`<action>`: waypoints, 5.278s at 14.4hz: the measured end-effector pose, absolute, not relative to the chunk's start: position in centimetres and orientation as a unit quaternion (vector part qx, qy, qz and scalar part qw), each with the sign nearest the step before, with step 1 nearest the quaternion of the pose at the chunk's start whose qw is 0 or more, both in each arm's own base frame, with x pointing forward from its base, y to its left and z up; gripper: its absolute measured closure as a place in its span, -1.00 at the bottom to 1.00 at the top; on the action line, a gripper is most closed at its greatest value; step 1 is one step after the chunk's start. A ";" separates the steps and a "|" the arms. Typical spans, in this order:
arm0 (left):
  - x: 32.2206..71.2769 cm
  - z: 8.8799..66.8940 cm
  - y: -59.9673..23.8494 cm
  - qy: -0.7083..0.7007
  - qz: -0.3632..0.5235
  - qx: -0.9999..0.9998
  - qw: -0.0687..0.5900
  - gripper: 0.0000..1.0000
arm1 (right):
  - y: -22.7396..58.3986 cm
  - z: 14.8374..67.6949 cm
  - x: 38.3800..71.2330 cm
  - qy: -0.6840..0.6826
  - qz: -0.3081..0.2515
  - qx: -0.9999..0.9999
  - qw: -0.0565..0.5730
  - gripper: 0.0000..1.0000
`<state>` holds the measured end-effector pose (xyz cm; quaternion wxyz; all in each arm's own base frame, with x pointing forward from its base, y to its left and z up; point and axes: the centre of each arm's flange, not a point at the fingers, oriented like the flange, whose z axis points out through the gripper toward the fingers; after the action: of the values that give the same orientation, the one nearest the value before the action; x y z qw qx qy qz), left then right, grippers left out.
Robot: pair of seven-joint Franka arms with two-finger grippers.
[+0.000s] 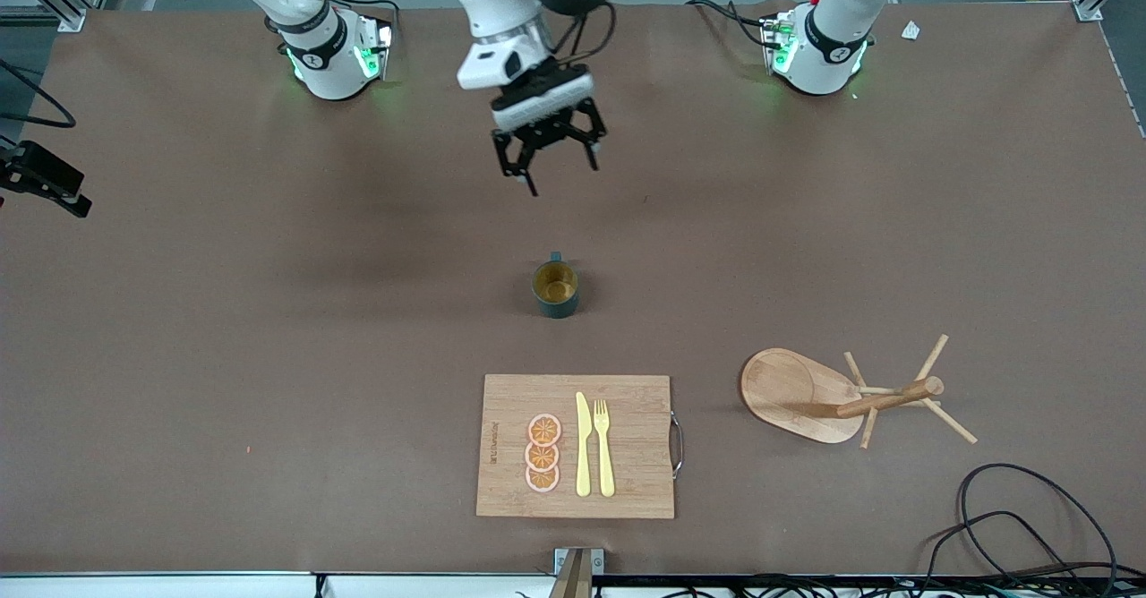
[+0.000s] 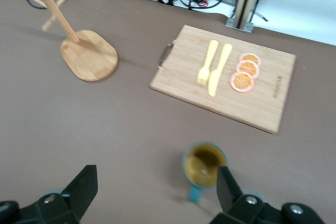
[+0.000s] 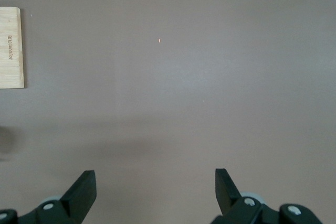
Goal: Transfer cup from left to right arm and place
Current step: 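Open the left gripper and raise it away from the mug, then reach the right gripper to the teal mug while the left gripper withdraws, then close the right gripper on the teal mug rim, then carry the teal mug with the right gripper beside the right arm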
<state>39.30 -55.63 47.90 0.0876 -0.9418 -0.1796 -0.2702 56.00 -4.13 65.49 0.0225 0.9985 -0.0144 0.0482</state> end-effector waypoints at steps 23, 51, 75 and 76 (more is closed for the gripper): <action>63.2 57.2 -19.1 -0.144 -0.101 -0.981 0.084 -1.00 | 1.0 58.2 59.4 0.016 -0.006 0.999 -0.037 -1.00; 53.7 63.5 -3.5 -0.017 0.013 -1.000 0.020 -1.00 | 50.0 27.1 56.7 -0.375 -0.036 0.925 -0.057 -1.00; 52.0 63.7 -7.6 0.025 0.011 -1.000 -0.001 -1.00 | 32.1 34.8 66.6 -0.051 -0.048 0.997 -0.037 0.91; 52.0 63.7 -7.5 0.024 0.011 -1.000 -0.001 -1.00 | 28.7 35.6 67.7 -0.021 -0.055 0.998 -0.037 0.91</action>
<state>52.02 -7.54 63.67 -0.0011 -0.9996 0.0243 0.0109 67.67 28.71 35.56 -0.0373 0.9976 -0.0214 -0.0549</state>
